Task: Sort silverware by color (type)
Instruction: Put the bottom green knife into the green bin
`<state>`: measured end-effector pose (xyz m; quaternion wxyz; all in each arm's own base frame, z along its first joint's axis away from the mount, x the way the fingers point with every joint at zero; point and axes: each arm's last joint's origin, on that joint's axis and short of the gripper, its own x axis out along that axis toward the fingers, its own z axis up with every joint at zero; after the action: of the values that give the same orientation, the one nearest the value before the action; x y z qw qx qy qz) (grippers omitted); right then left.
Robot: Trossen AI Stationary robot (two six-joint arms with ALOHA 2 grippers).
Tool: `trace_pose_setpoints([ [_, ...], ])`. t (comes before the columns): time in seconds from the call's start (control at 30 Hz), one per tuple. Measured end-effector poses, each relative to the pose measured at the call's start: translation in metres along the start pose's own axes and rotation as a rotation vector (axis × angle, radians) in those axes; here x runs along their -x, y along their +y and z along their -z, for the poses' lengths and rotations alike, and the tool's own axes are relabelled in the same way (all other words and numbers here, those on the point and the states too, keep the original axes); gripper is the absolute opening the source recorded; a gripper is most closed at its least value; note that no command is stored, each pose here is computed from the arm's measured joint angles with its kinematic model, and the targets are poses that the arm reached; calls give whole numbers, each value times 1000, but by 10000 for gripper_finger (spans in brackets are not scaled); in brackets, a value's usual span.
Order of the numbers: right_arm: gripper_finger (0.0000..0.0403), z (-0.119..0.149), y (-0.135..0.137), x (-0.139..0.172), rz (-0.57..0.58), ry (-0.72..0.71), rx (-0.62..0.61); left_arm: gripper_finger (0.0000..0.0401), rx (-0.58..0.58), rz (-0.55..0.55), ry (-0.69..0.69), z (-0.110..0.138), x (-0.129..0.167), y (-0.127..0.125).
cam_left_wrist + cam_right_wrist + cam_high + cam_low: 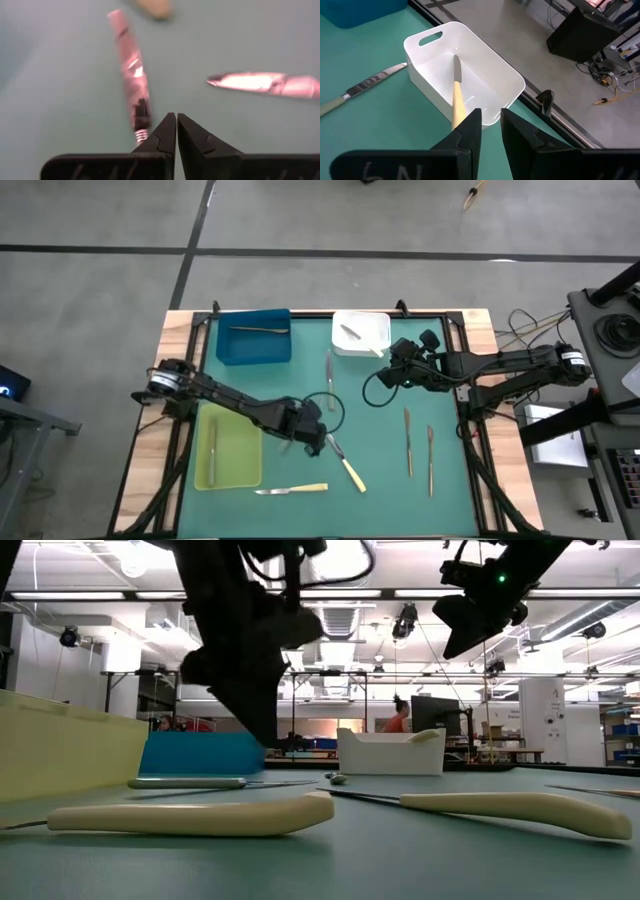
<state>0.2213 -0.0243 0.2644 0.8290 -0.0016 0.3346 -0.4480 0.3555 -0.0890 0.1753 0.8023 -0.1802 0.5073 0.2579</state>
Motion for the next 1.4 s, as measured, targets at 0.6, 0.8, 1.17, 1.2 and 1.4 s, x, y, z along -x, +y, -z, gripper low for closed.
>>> trace_pose_setpoints([
  [0.6,63,0,0,0,0,-1,-1,0,-276,-125,-263,44,-8,-11],
  [0.8,63,0,0,0,0,-1,-1,0,-269,-63,-317,56,-20,2],
  [1.17,63,0,0,0,6,-5,-2,21,-178,-16,-279,61,-19,10],
  [1.2,63,0,0,0,6,-4,-2,31,-178,-23,-271,63,-21,10],
  [1.4,63,0,0,0,6,-5,-2,113,-160,-50,-271,64,-24,11],
])
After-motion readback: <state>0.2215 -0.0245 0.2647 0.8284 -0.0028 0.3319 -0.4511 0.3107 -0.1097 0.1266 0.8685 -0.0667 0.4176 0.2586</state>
